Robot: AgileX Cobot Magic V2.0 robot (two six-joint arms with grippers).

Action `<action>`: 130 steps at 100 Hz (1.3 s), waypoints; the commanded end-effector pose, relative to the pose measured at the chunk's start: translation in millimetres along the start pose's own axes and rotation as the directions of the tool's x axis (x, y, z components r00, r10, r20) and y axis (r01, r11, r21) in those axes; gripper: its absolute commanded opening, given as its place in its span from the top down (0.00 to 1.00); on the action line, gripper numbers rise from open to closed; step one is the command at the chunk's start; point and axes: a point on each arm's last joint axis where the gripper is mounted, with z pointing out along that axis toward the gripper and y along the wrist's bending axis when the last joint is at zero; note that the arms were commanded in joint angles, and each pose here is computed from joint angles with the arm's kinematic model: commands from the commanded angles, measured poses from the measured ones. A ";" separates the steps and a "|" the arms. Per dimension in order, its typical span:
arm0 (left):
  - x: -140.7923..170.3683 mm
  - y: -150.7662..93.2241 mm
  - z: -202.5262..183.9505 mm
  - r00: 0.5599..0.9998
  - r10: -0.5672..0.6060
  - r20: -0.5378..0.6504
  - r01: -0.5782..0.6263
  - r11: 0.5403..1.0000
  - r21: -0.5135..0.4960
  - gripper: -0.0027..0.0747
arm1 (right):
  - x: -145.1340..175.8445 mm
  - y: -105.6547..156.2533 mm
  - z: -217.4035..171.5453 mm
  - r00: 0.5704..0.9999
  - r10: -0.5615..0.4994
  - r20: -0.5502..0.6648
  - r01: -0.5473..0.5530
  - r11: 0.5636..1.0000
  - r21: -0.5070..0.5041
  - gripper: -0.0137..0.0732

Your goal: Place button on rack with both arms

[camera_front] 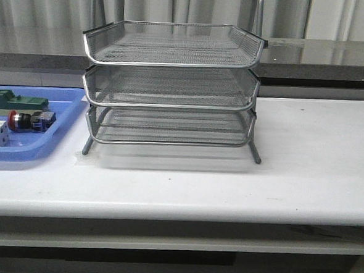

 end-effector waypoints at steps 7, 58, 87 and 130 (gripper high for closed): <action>9.3 -1.1 -1.0 0.998 -0.012 0.057 0.012 1.000 -0.010 0.99 | -14.8 0.1 -3.1 0.993 -0.010 0.118 0.010 1.000 0.004 0.91; 9.3 -1.1 -1.0 0.998 -0.018 0.057 0.018 1.000 -0.010 0.99 | -14.8 0.1 -3.1 0.993 -0.010 0.118 0.010 1.000 0.004 0.91; 9.3 -1.1 -1.0 0.998 -0.018 0.057 0.018 1.000 -0.010 0.99 | -19.6 0.2 -3.8 0.985 0.005 0.171 -0.006 1.000 0.001 0.91; 9.3 -1.1 -1.0 0.998 -0.018 0.057 0.018 1.000 -0.010 0.99 | -94.8 7.7 -7.9 0.974 0.210 0.084 -0.205 0.977 -0.065 0.91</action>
